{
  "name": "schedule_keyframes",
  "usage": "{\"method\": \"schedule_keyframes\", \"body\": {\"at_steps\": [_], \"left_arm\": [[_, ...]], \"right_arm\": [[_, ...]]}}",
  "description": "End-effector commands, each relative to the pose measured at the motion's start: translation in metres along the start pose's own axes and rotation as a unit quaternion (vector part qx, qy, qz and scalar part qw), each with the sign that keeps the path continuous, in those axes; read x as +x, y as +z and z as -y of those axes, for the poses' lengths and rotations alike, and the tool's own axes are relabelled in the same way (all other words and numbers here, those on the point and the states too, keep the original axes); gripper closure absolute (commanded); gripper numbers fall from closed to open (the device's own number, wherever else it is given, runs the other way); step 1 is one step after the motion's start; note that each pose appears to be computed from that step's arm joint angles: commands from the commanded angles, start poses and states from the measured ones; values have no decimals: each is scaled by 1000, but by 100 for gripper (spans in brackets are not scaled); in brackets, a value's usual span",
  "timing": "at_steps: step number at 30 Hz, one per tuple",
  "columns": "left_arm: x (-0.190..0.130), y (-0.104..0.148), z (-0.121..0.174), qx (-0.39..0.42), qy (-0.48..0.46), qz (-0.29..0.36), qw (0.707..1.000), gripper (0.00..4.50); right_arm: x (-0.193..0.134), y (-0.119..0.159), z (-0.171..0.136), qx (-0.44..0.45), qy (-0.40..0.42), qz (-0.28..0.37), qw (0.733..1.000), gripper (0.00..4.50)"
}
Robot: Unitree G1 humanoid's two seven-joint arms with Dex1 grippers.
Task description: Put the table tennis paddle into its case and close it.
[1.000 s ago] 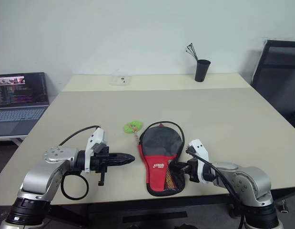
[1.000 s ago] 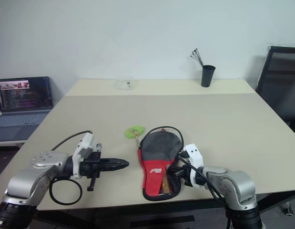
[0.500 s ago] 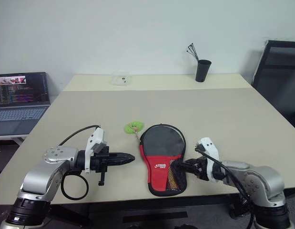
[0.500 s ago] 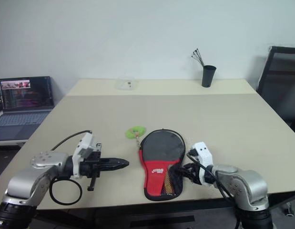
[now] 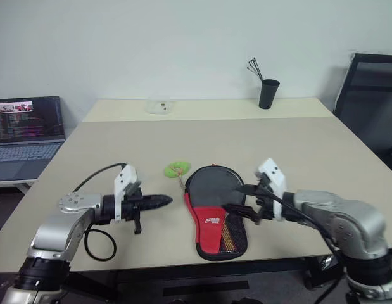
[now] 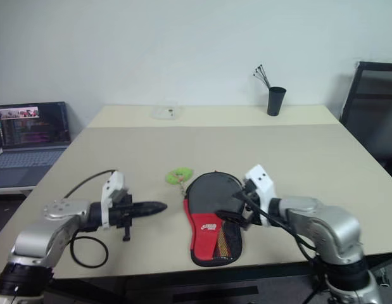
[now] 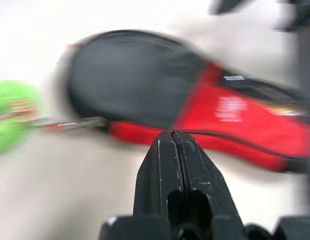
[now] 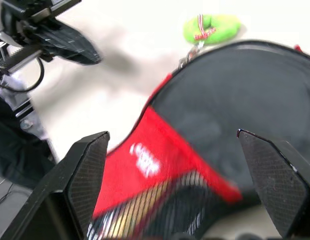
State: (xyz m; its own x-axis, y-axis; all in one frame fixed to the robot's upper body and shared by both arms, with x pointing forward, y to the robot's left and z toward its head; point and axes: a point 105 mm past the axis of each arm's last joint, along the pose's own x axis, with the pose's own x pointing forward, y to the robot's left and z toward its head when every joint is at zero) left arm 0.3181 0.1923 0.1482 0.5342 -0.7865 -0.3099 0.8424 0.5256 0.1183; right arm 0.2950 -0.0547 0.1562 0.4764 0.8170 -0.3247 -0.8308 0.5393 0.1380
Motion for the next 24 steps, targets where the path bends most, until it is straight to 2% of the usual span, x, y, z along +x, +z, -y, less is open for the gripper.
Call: {"method": "schedule_keyframes", "body": {"at_steps": [1, 3, 7, 14, 19, 24], "left_arm": [[2, 5, -23, 25, 70, -3, 997, 432], [4, 6, -35, 30, 99, -3, 995, 392], [14, 14, -57, 24, 153, 18, 988, 256], [46, 22, -78, -6, 184, 39, 982, 6], [66, 18, -98, -56, 221, 27, 973, 2], [83, 8, -105, -109, 227, 4, 968, 2]], "right_arm": [[13, 7, 2, -19, -8, 20, 1000, 1], [21, 5, 4, -25, -12, 20, 999, 0], [32, 3, 4, -36, -18, 22, 999, 0], [41, 1, 3, -45, -19, 22, 999, 0], [43, 1, 4, -44, -29, 27, 998, 0], [46, 2, 4, -43, -36, 31, 998, 0]]}}
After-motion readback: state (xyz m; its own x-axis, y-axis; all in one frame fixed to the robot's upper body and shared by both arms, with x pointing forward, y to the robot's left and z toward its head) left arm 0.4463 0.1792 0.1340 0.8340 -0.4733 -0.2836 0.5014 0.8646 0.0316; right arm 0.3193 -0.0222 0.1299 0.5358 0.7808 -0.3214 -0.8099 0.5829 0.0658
